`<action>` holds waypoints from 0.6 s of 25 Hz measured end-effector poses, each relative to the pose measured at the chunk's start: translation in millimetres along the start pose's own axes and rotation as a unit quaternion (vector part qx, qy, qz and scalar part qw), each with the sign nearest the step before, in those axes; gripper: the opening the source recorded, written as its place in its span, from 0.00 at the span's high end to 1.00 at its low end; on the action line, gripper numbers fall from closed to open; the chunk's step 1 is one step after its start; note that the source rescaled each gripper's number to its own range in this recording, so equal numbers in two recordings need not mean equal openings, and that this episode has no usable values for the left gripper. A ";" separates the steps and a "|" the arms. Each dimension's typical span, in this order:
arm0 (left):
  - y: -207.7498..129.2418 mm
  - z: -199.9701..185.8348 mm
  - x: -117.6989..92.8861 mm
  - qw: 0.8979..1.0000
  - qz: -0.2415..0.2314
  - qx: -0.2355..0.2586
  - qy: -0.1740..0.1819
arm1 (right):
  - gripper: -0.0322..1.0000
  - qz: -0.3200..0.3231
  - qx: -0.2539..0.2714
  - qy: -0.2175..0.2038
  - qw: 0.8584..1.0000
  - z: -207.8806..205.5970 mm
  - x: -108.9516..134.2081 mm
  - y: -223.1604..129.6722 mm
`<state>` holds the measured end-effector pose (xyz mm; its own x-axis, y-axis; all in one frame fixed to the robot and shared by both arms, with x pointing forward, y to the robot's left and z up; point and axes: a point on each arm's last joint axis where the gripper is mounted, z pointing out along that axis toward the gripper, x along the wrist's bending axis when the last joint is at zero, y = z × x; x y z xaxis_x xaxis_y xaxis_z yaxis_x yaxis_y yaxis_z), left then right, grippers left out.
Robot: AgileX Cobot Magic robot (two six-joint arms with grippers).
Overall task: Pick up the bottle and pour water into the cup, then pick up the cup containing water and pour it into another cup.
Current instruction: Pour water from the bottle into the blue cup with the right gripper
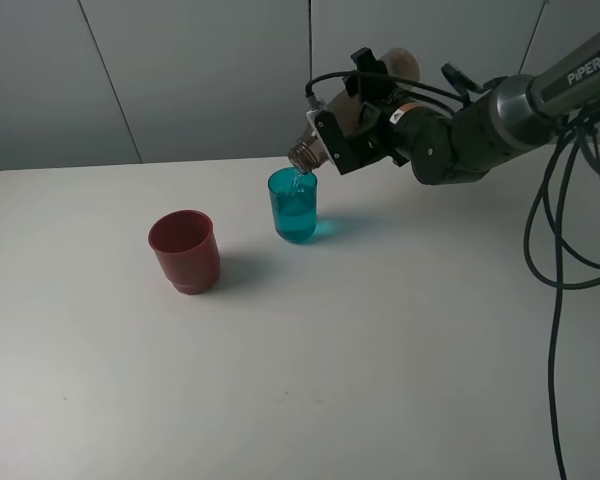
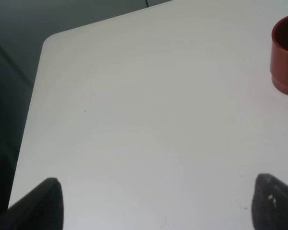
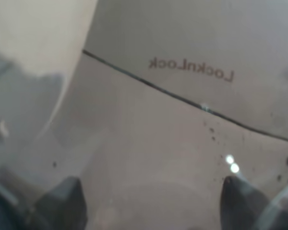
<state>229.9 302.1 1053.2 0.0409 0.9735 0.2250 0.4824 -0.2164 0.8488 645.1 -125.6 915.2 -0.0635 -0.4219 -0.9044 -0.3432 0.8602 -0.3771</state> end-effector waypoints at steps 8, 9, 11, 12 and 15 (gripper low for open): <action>0.0 0.0 0.0 1.000 0.000 0.000 0.000 | 0.97 -0.019 -0.008 -0.022 1.000 1.1 -5.7 1.0; 0.0 0.0 0.0 1.000 0.000 0.000 0.000 | 0.97 -0.021 -0.008 -0.026 0.999 1.3 -6.8 1.1; 0.0 0.0 0.0 1.000 0.000 0.000 0.000 | 0.97 -0.028 -0.013 -0.030 0.999 1.3 -7.4 1.9; 0.0 0.0 0.0 1.000 0.000 0.000 0.000 | 0.97 -0.030 -0.015 -0.031 0.999 1.2 -7.5 2.2; 0.0 0.0 0.0 1.000 0.000 0.000 0.000 | 0.97 -0.031 -0.015 -0.032 0.999 1.2 -7.8 2.4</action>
<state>229.9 302.1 1053.2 0.0409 0.9735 0.2250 0.4824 -0.2164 0.8488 645.9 -119.9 921.1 0.0194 -0.4546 -0.8905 -0.3732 0.8230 -0.4283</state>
